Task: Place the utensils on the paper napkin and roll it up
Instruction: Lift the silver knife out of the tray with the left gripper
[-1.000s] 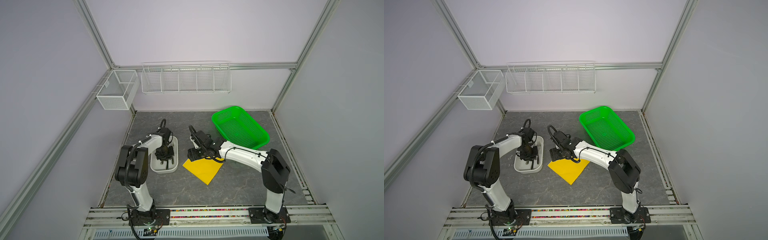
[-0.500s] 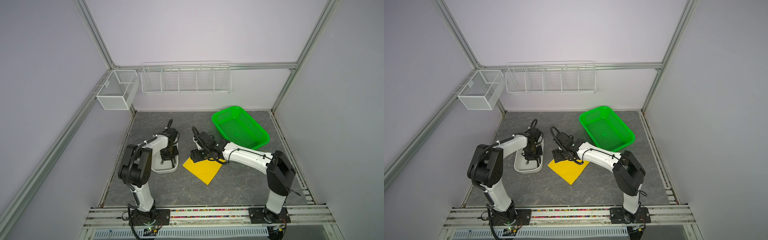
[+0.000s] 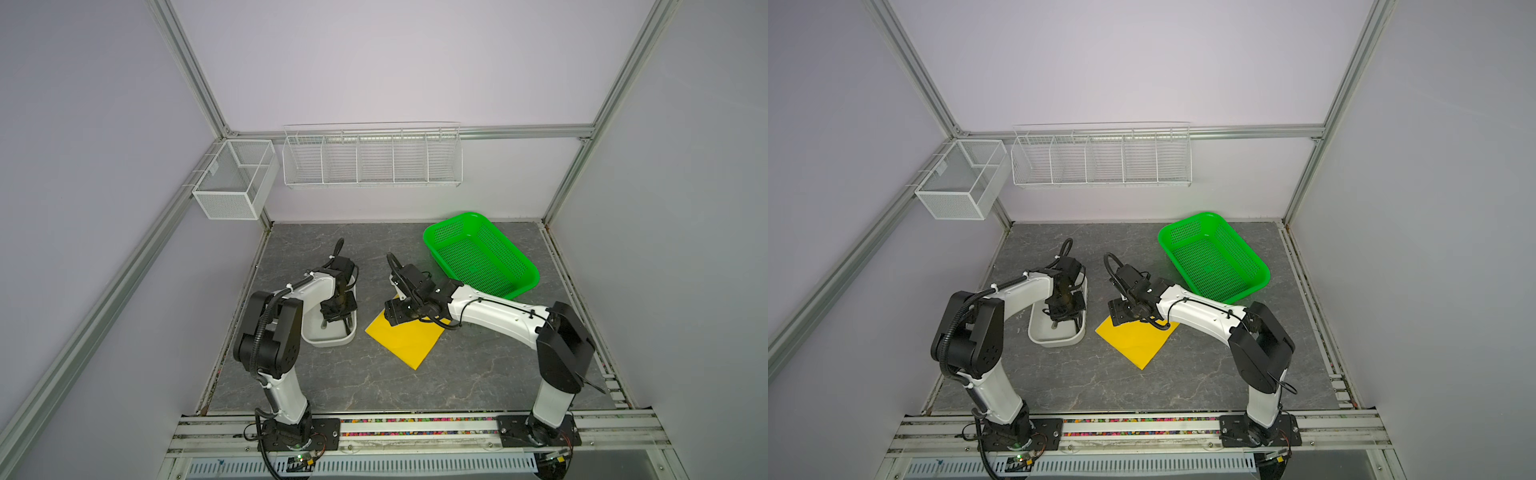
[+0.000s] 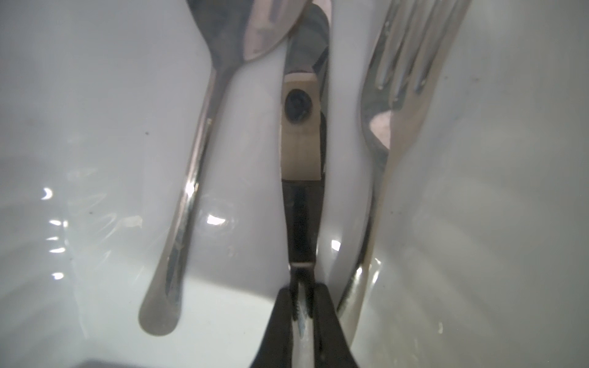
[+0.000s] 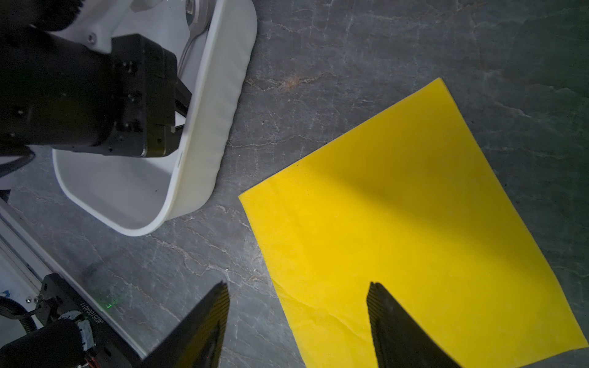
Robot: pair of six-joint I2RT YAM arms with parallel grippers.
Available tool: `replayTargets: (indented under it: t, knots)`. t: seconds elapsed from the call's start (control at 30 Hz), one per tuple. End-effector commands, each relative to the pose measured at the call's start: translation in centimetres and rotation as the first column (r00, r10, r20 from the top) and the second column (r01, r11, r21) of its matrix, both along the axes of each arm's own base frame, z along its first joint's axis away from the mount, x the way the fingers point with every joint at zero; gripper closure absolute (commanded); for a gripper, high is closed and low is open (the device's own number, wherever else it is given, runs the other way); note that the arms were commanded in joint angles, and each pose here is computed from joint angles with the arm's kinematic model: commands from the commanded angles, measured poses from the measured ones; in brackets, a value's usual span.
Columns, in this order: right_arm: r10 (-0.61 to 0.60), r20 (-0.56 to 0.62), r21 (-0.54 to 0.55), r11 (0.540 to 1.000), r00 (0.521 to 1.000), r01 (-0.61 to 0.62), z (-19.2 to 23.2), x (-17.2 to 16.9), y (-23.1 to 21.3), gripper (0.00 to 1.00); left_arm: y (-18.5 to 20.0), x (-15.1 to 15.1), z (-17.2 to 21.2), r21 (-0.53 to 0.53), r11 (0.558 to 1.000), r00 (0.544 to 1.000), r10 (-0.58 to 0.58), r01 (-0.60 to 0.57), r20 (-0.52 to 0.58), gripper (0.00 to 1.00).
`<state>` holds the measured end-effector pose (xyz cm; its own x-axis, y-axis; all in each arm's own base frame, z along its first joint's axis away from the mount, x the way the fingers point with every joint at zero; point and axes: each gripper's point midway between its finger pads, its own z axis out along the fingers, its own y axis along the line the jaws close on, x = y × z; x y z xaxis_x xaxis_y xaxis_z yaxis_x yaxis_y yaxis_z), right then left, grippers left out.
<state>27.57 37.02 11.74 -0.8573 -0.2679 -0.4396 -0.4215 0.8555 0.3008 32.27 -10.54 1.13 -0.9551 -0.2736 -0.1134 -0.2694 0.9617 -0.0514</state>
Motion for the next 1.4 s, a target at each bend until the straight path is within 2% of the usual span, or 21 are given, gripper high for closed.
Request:
replayTargets:
  t: [0.0, 0.07, 0.23, 0.5, 1.1, 1.37]
  knots:
    - [-0.026, 0.007, -0.001, 1.000, 1.000, 0.026, 0.7, 0.0, -0.8, 0.28, 0.1, -4.4, -7.0, 0.003, 1.000, 0.979, -0.008, 0.009, -0.203, 0.95]
    - [-0.028, 0.009, 0.000, 1.000, 1.000, 0.028, 0.8, 0.1, -0.9, 0.28, 0.1, -4.1, -6.5, 0.001, 1.000, 0.981, -0.018, 0.018, -0.194, 1.00]
    - [-0.031, 0.018, 0.006, 1.000, 0.999, 0.031, 1.3, 0.1, -0.9, 0.28, 0.6, -2.4, -2.9, 0.043, 0.999, 0.992, -0.029, 0.034, -0.122, 1.00]
    - [-0.042, 0.030, 0.016, 0.999, 0.999, 0.041, 2.1, 0.1, -1.2, 0.28, 1.0, -0.9, 2.4, 0.053, 0.998, 0.999, -0.038, 0.040, -0.025, 1.00]
    - [-0.033, 0.022, 0.029, 0.999, 0.999, 0.032, 2.1, 0.0, -0.8, 0.28, 2.0, -0.2, 5.9, 0.041, 0.999, 0.999, -0.036, 0.034, 0.037, 1.00]
    - [0.022, -0.009, 0.117, 0.993, 1.000, -0.021, 2.6, -0.5, 1.1, 0.28, 1.8, 0.3, 8.2, 0.026, 0.999, 0.996, -0.045, 0.043, 0.072, 1.00]
